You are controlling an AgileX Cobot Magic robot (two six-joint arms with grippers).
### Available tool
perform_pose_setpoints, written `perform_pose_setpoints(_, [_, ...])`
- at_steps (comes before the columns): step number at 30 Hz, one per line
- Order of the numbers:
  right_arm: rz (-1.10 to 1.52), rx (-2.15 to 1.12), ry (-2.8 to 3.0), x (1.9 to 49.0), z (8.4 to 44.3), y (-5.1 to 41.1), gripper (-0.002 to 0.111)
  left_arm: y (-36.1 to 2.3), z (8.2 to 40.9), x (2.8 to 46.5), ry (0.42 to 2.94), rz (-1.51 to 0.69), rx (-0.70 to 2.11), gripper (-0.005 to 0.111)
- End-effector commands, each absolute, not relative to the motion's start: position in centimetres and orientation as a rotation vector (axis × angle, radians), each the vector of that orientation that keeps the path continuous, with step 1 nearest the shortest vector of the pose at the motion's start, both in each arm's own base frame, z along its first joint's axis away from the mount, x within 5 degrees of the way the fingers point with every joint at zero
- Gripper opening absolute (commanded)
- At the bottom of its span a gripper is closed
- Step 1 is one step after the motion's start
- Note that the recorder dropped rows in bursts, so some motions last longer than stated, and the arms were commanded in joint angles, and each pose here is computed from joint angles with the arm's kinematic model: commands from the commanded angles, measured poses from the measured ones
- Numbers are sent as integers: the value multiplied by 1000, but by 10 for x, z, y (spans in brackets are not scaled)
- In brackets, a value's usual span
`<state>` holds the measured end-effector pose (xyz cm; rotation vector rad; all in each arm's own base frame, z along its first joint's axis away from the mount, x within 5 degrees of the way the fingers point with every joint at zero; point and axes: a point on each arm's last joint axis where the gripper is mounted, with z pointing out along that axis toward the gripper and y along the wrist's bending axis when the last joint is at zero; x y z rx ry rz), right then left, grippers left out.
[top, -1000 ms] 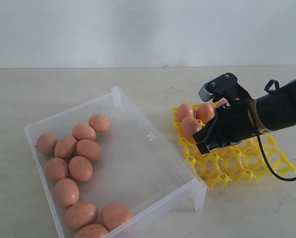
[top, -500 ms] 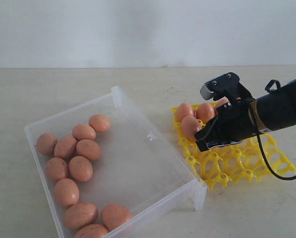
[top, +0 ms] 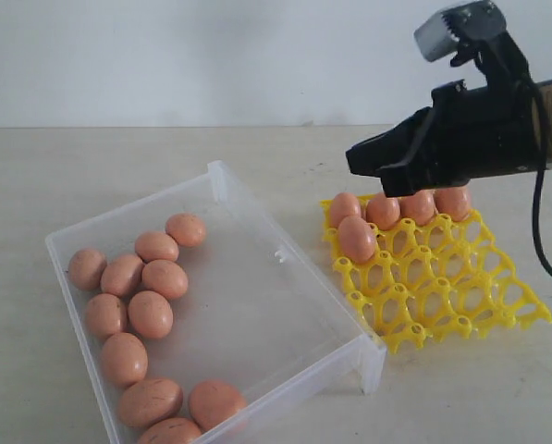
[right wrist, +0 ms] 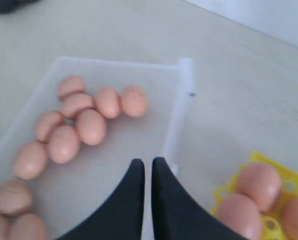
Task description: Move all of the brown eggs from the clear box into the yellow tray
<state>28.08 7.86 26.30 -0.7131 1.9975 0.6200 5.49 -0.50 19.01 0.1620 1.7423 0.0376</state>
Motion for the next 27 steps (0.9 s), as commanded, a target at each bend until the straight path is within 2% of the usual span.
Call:
perform_pose_setpoints(1, [972, -633, 2023, 259, 281, 91, 0, -5, 190, 55, 1736, 29, 158, 4])
perform_pose_setpoints(4, [1120, -511, 2097, 256, 280, 93, 0, -5, 190, 55, 1736, 29, 158, 4])
perform_pose_setpoints(8, [1249, -569, 2091, 247, 283, 99, 0, -5, 190, 55, 1736, 29, 158, 4])
perform_pose_setpoints(12, [1149, -631, 2047, 250, 282, 97, 0, -5, 190, 55, 1736, 29, 158, 4])
perform_pose_setpoints(16, [581, -491, 2028, 279, 278, 70, 0, -5, 190, 55, 1736, 29, 158, 4])
perform_pose_setpoints(17, [343, -498, 1999, 286, 279, 58, 0, -5, 190, 55, 1736, 29, 158, 4])
perform_pose_setpoints(22, [-473, -501, 1941, 299, 284, 8, 0, -5, 190, 55, 1736, 29, 158, 4])
perform_pose_setpoints(25, [-984, -194, 1920, 290, 297, -33, 0, -5, 190, 55, 1736, 29, 158, 4])
perform_pose_setpoints(27, [-1103, -29, 1857, 283, 314, -44, 0, -5, 190, 55, 1736, 29, 158, 4])
